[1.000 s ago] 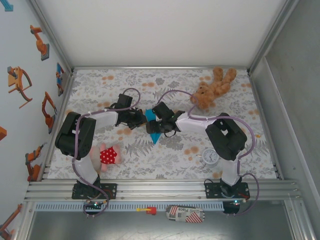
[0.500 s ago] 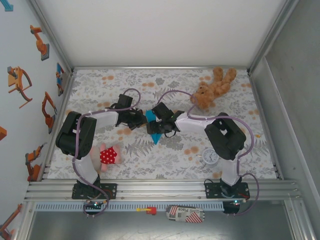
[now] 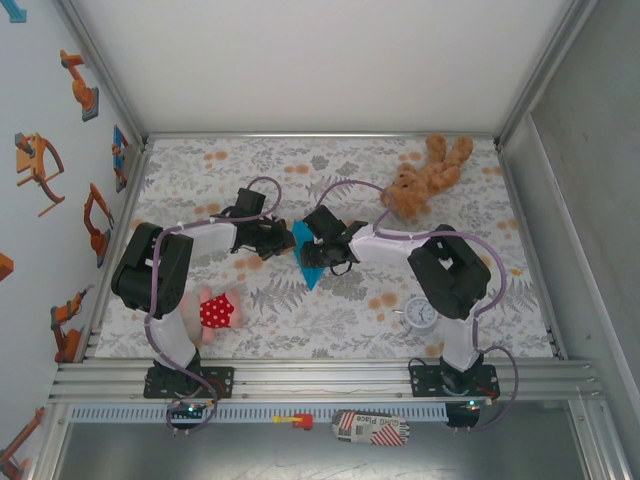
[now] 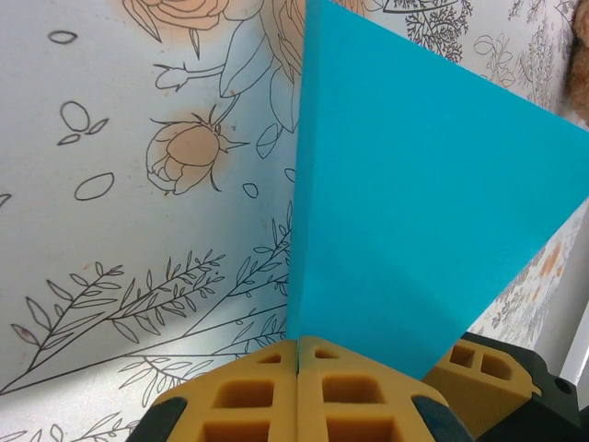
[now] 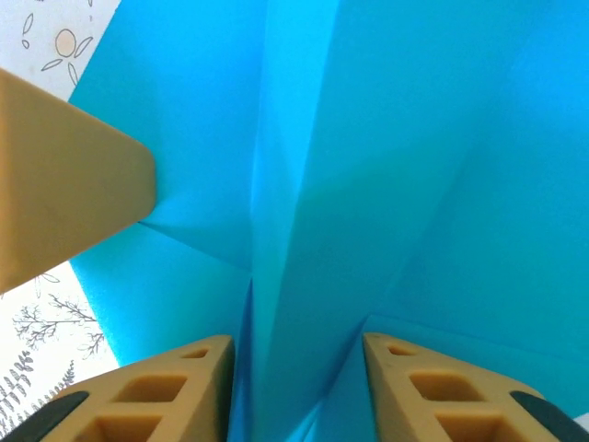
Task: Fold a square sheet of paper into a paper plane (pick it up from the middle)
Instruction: Move the paper plane to the top-center of the table.
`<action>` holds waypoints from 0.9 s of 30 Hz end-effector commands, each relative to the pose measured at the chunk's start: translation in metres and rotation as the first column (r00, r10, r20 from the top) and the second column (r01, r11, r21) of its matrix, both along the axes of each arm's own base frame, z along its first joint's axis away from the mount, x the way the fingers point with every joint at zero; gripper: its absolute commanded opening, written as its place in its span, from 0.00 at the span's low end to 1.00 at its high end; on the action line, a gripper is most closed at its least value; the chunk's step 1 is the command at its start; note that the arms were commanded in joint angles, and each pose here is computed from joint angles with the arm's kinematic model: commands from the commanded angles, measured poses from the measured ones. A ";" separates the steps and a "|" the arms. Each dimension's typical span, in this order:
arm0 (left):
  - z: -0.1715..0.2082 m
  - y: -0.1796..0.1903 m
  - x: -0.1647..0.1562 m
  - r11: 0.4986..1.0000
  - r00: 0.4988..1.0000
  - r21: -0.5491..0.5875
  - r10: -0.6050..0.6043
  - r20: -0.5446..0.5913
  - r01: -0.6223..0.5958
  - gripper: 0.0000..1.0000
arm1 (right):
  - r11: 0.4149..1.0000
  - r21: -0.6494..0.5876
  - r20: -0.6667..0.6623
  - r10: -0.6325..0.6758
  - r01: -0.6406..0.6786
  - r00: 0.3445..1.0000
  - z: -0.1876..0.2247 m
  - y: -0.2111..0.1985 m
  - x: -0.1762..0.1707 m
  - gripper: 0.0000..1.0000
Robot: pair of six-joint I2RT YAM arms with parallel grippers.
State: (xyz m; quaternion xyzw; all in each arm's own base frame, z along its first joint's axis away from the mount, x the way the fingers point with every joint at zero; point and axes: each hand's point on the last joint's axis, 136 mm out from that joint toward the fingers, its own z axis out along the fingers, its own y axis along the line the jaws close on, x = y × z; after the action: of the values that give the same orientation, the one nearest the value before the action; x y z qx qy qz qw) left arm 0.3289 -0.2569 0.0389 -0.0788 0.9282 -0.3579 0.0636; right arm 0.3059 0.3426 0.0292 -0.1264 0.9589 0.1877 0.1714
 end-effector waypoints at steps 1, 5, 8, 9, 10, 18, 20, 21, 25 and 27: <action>0.004 -0.002 0.001 1.000 1.000 -0.010 -0.014 0.009 0.014 0.04 | 0.999 -0.016 0.010 -0.028 0.028 1.000 0.005 -0.001 0.002 0.36; 0.009 -0.001 0.001 1.000 1.000 -0.011 -0.013 0.011 0.013 0.12 | 0.999 -0.021 0.013 -0.045 0.045 0.999 0.005 -0.001 0.004 0.29; 0.017 0.006 0.002 1.000 1.000 -0.002 0.005 0.025 -0.005 0.24 | 0.995 -0.059 0.033 -0.073 0.074 0.997 0.009 -0.008 0.009 0.20; 0.021 0.012 0.005 1.000 0.999 0.005 0.021 0.035 -0.021 0.28 | 0.993 -0.077 0.042 -0.085 0.088 0.996 0.010 -0.011 0.011 0.17; 0.025 0.017 0.006 0.999 0.999 0.013 0.035 0.041 -0.035 0.31 | 0.991 -0.092 0.052 -0.093 0.098 0.994 0.012 -0.014 0.013 0.14; 0.055 0.093 0.008 0.960 0.976 0.196 0.178 0.127 -0.201 0.58 | 0.961 -0.211 0.132 -0.150 0.176 0.980 0.024 -0.033 0.042 0.02; 0.064 0.109 0.006 0.939 0.967 0.253 0.197 0.160 -0.233 0.66 | 0.959 -0.203 0.138 -0.173 0.199 0.975 0.026 -0.035 0.052 0.02; 0.067 0.116 0.004 0.929 0.964 0.275 0.204 0.173 -0.246 0.70 | 0.957 -0.196 0.133 -0.189 0.213 0.973 0.026 -0.036 0.059 0.02; 0.076 0.134 -0.001 0.902 0.950 0.323 0.224 0.219 -0.287 0.85 | 0.955 -0.170 0.110 -0.226 0.242 0.968 0.021 -0.036 0.082 0.01; 0.076 0.137 -0.004 0.900 0.948 0.325 0.225 0.226 -0.291 0.88 | 0.952 -0.172 0.106 -0.237 0.253 0.966 0.017 -0.038 0.092 0.01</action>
State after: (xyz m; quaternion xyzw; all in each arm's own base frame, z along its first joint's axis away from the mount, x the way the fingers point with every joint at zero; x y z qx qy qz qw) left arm 0.3399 -0.1386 0.1256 -0.1536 0.9372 -0.2247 0.2179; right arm 0.3855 0.3132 0.0507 -0.0432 0.9696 0.0858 0.2252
